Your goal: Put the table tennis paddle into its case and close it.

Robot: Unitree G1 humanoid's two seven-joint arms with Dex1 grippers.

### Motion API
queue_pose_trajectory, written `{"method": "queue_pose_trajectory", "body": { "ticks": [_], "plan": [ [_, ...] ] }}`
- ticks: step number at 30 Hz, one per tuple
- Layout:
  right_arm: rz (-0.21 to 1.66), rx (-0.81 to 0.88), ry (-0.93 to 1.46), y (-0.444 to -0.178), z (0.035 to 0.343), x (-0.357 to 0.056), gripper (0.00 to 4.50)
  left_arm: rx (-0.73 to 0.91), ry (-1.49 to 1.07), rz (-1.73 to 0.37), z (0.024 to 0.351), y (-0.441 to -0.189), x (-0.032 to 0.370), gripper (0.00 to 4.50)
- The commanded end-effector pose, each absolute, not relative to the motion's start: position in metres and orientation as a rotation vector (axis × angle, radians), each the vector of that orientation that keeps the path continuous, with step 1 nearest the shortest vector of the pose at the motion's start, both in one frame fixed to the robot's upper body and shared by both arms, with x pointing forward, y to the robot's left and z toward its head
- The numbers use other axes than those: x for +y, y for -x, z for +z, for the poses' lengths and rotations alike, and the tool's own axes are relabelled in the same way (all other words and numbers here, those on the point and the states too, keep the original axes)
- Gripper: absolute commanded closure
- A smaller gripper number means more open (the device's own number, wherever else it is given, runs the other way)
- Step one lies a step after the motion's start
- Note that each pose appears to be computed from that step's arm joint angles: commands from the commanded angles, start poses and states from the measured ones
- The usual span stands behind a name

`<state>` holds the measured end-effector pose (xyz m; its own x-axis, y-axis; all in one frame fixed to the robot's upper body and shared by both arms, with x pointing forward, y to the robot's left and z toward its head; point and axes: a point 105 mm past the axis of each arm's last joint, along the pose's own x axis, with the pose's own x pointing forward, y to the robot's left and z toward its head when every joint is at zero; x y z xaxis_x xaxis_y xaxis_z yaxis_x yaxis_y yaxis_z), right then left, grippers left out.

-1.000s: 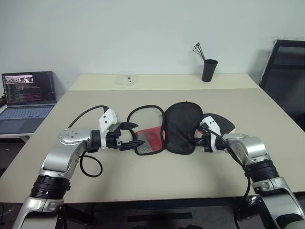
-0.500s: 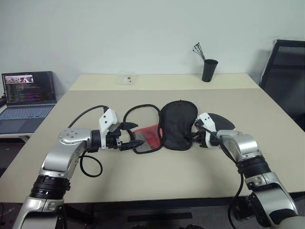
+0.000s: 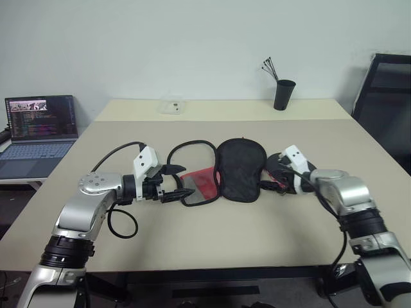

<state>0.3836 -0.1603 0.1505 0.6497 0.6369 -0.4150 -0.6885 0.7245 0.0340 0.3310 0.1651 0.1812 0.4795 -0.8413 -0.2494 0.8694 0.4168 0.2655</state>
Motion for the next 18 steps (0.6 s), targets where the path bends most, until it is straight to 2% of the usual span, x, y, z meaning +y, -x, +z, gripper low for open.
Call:
{"method": "queue_pose_trajectory", "body": {
  "ticks": [1, 12, 18],
  "plan": [
    [0.749, 0.344, 0.120, -0.376, 0.176, -0.178, 0.03, 0.036, -0.407, -1.094, 0.192, -0.327, 0.161, 0.43],
    [0.469, 0.395, 0.163, -0.384, 0.148, -0.254, 0.03, 0.025, -0.394, -1.157, 0.194, -0.330, 0.147, 0.43],
    [0.403, 0.420, 0.226, -0.390, 0.142, -0.285, 0.03, 0.022, -0.399, -1.171, 0.196, -0.331, 0.144, 0.43]
  ]
}}
